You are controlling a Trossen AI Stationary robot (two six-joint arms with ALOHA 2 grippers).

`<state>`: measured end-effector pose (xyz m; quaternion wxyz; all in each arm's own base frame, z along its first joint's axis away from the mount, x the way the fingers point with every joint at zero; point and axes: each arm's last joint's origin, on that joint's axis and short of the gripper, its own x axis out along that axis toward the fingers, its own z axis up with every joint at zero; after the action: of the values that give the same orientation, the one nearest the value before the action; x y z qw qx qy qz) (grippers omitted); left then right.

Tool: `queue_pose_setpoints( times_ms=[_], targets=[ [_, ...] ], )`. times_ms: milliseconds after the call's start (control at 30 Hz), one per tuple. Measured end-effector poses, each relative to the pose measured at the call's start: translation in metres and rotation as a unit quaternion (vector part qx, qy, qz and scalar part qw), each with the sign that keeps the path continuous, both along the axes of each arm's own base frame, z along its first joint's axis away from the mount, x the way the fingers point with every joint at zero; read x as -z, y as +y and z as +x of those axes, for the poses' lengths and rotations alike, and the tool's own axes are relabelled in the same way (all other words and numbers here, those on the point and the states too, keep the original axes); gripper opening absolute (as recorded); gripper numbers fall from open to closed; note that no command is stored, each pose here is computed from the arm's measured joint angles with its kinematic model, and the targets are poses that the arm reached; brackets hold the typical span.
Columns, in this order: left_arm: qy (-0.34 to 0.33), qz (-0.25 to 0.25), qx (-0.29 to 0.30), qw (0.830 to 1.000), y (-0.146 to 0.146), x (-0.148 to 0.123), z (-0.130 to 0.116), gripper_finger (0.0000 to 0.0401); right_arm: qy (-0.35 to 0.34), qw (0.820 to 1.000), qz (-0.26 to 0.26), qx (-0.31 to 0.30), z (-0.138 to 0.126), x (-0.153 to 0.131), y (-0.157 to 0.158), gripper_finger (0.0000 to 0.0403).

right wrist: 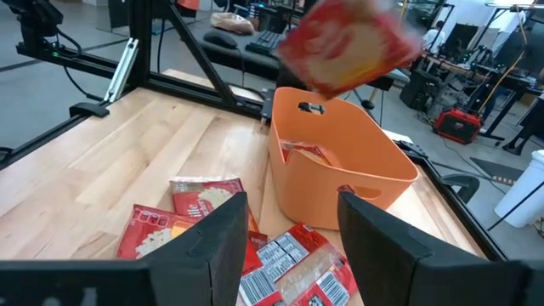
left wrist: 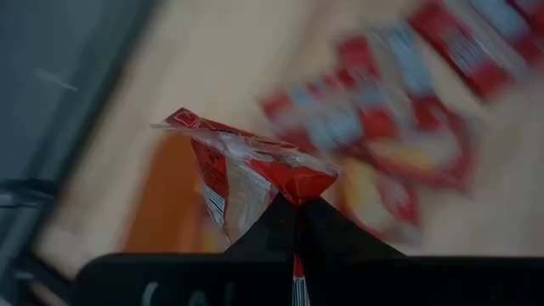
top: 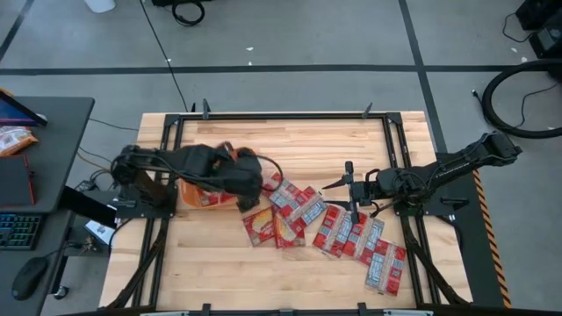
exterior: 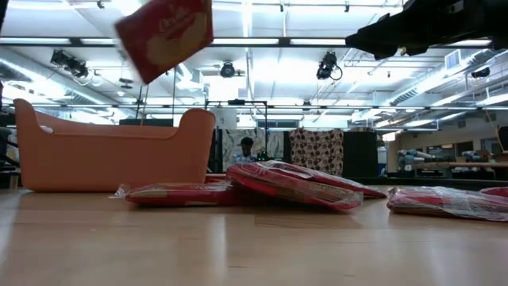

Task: Sort popcorn bags into baskets
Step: Put the red popcorn bag into the orange bin

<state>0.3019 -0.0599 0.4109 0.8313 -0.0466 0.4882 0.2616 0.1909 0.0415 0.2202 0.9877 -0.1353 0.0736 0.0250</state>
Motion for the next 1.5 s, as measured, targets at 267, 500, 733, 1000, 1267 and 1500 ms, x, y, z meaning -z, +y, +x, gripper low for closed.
queue_pose_setpoints(
  times_ms=[267,500,733,1000,1267,1500],
  targets=[
    [-0.06,0.116,-0.093,0.987,-0.006,0.009,-0.015,0.0009,0.001,1.0,-0.001,0.0,0.0,0.0,0.0,0.0187],
    [-0.078,0.163,-0.152,0.972,-0.023,0.064,-0.03,0.0009,-0.001,1.0,-0.001,0.0,0.0,0.0,0.0,0.0187],
    [-0.181,0.219,-0.2,0.938,-0.032,0.103,-0.05,0.0009,-0.003,1.0,0.0,0.0,0.0,-0.001,0.0,0.0187],
    [-0.255,0.232,-0.259,0.902,-0.021,0.157,-0.058,0.0009,-0.004,1.0,0.0,0.0,0.0,-0.001,0.0,0.0187],
    [-0.269,0.214,-0.285,0.895,-0.013,0.188,-0.058,0.0009,-0.004,1.0,-0.002,0.0,0.0,-0.001,0.0,0.0187],
    [-0.294,0.212,-0.284,0.888,-0.013,0.2,-0.058,0.0009,-0.004,1.0,-0.002,-0.001,0.0,-0.001,0.0,0.0187]
  ],
)
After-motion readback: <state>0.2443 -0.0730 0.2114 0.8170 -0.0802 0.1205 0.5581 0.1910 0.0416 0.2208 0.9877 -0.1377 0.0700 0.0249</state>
